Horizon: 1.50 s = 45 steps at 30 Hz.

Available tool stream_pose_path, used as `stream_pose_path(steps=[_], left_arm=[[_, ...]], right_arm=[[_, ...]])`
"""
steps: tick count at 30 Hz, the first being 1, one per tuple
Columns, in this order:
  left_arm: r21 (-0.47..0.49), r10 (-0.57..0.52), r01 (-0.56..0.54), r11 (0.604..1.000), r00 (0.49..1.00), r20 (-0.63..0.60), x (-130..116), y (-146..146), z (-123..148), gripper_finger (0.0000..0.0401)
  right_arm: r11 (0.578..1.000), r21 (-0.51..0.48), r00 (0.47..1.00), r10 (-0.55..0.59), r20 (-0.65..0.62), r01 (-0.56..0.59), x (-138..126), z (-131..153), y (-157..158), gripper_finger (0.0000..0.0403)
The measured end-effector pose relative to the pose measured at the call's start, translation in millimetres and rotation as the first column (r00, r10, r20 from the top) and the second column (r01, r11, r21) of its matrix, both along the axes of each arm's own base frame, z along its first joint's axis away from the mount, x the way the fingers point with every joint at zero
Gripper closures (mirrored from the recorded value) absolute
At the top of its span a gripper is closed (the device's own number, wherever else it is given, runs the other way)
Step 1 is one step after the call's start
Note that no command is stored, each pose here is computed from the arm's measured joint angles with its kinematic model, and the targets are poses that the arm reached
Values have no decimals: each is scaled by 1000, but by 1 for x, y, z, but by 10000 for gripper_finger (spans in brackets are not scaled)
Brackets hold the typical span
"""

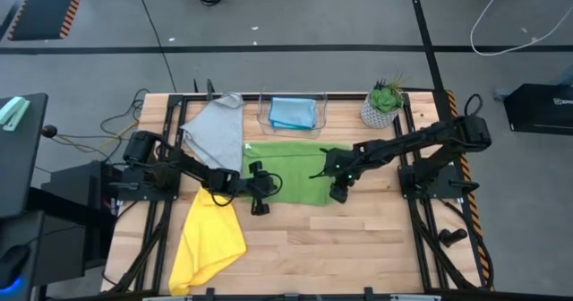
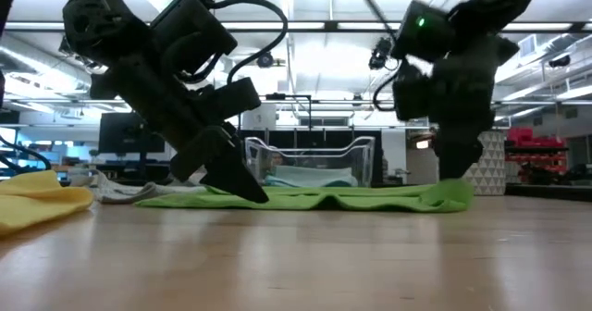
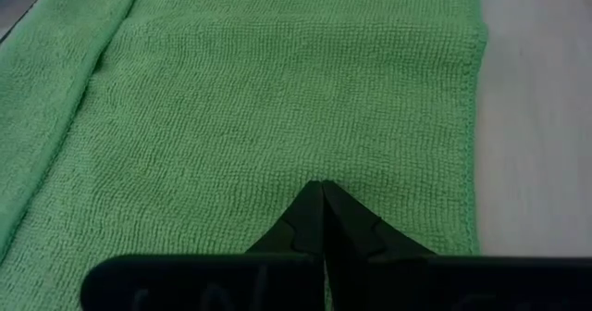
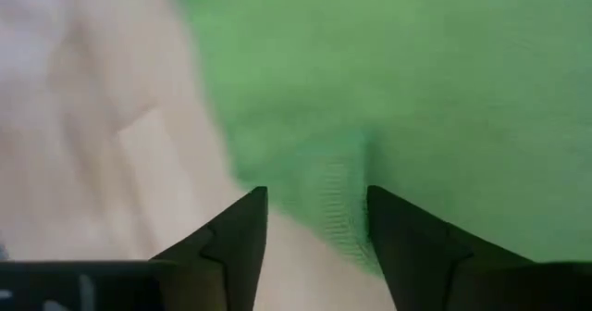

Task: Fold microfiber towels
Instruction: Fold the green microfiber towel

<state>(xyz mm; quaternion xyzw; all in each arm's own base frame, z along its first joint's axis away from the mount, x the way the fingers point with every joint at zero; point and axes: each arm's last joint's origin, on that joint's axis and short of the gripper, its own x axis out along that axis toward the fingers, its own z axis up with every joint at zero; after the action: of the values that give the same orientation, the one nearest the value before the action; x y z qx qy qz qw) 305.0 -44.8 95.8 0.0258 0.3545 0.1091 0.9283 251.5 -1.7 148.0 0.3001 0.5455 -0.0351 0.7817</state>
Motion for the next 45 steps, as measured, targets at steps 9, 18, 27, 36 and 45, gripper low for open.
stream_pose_path(steps=[9,18,27,36,45], left_arm=[[-10,9,-9,1000,1000,2,0,0,0,397],[-4,-5,5,1000,1000,1,-1,-3,0,396],[36,-105,103,994,992,64,-13,-14,46,396],[108,26,-19,994,998,-64,-54,19,91,392],[235,39,38,971,949,-312,-55,53,66,277]], right_arm=[[994,2,991,113,67,-114,-7,18,30,289],[980,-84,983,174,-62,-179,-22,12,59,369],[985,-121,992,124,0,-123,-34,30,75,299],[895,-432,983,-29,182,106,-52,67,39,230],[837,-530,989,-88,121,140,-47,61,2,207]])
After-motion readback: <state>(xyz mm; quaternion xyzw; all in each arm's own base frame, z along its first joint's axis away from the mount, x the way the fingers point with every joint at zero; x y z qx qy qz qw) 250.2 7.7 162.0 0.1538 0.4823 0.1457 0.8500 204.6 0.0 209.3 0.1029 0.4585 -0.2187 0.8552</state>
